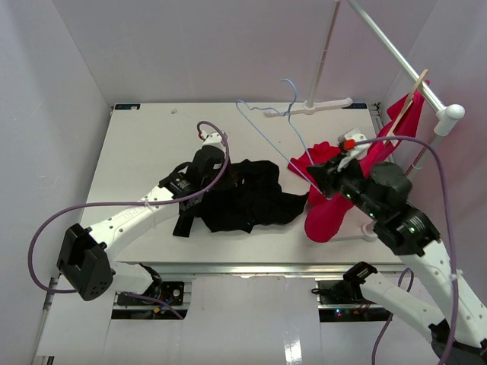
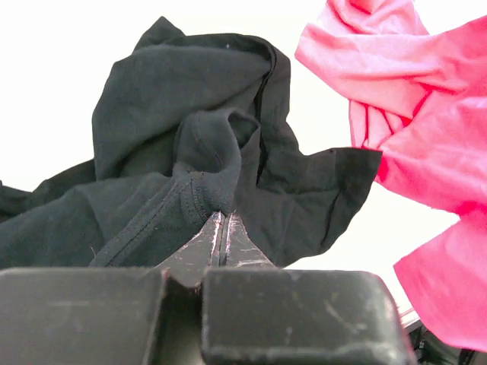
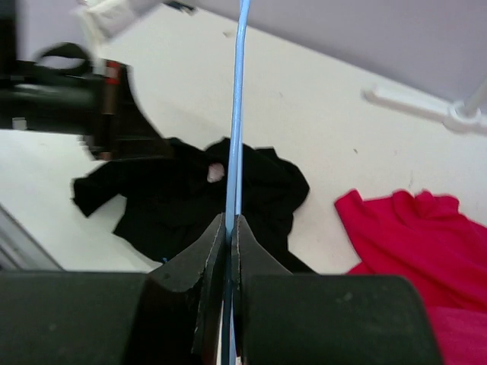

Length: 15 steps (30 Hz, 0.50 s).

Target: Place the t-shirt on the hanger

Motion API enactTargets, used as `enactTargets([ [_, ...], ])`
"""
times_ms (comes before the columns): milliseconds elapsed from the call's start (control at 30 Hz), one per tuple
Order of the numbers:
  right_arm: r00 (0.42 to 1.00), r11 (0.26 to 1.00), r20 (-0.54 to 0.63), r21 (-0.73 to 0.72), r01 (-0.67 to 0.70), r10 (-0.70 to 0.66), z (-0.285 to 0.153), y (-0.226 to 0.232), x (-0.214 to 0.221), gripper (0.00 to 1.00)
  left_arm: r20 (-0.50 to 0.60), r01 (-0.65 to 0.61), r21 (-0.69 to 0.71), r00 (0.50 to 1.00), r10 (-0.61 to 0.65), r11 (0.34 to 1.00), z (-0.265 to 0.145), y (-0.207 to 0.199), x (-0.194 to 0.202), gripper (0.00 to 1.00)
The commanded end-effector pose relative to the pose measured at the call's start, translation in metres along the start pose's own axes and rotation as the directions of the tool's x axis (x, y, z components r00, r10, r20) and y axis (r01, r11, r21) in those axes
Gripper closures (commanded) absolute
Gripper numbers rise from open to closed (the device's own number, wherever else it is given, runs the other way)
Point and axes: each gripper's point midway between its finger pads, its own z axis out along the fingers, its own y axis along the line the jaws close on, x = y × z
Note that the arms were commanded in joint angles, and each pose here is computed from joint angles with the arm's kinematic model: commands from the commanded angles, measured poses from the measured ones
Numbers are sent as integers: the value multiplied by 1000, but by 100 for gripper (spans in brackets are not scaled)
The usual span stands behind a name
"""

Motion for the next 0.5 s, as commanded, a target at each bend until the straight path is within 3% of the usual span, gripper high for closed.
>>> enactTargets([
  [0,998,987,43,-157,42,-36,-20,27,4,92,-49,4,-14,999,-5,1000,2,8,-12,100],
  [300,1000,976,1,-218,15,-15,-37,35,65,92,-12,18,-153,1000,-20,988,2,60,-47,100],
  [467,1000,965,-23,-263,-10,4,-34,42,87,92,-4,3,-181,1000,-4,983,-5,67,-49,100],
])
